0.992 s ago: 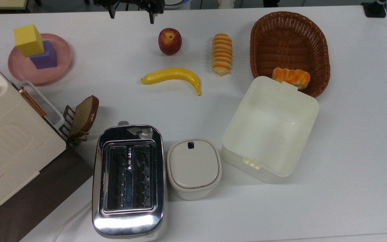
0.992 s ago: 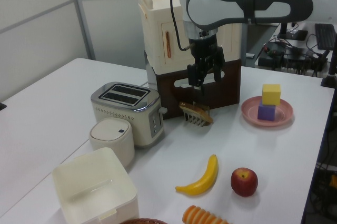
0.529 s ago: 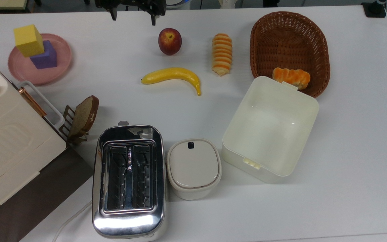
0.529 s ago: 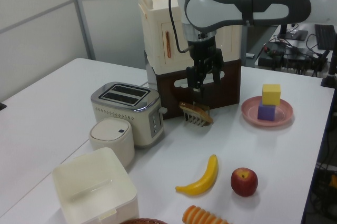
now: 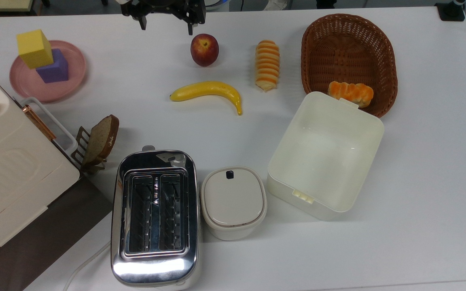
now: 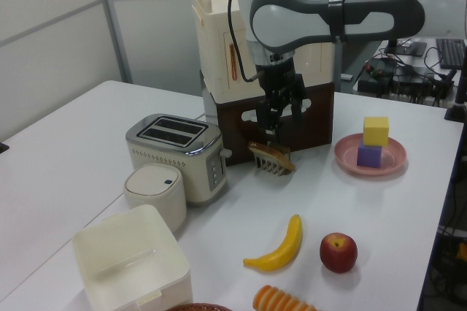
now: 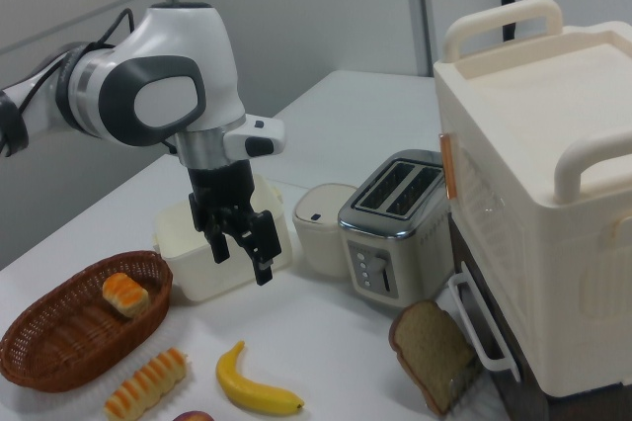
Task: Put the yellow cube on the table
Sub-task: 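Move the gripper across the table toward the pink plate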
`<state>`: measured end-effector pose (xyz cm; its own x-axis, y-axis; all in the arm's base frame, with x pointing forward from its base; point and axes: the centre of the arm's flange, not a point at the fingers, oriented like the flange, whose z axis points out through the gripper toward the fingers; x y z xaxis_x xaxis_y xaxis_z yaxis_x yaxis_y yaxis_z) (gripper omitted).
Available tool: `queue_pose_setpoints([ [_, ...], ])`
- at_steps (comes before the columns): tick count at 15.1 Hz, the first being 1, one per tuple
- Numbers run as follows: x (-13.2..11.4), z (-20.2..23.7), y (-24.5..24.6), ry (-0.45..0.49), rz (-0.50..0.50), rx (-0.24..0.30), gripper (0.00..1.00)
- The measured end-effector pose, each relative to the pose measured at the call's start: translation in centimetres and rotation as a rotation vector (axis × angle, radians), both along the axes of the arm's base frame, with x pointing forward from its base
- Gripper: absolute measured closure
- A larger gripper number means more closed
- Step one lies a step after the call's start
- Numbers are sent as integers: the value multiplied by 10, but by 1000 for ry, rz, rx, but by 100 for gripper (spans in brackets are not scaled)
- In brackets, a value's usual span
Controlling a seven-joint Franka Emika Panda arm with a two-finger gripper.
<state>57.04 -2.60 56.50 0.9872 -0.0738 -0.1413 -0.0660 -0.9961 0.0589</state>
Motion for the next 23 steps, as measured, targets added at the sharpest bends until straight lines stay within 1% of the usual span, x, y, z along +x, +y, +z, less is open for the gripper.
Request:
queue_pose_setpoints([
  [2, 0, -4, 1, 11, 39, 5, 0],
  [5, -1, -21, 13, 56, 237, 30, 0],
  [7, -1, -42, 19, 109, 406, 54, 0],
  [9, 2, -55, 20, 138, 507, 78, 0],
  [11, 9, -68, 20, 138, 583, 92, 0],
  [13, 16, -84, 22, 130, 626, 95, 0],
  [15, 19, -101, 30, 140, 662, 77, 0],
  [16, 18, -111, 37, 156, 682, 66, 0],
  [20, 13, -122, 52, 179, 709, 62, 0],
  [21, 14, -119, 50, 174, 693, 57, 0],
  [23, 13, -102, 37, 144, 584, 27, 0],
])
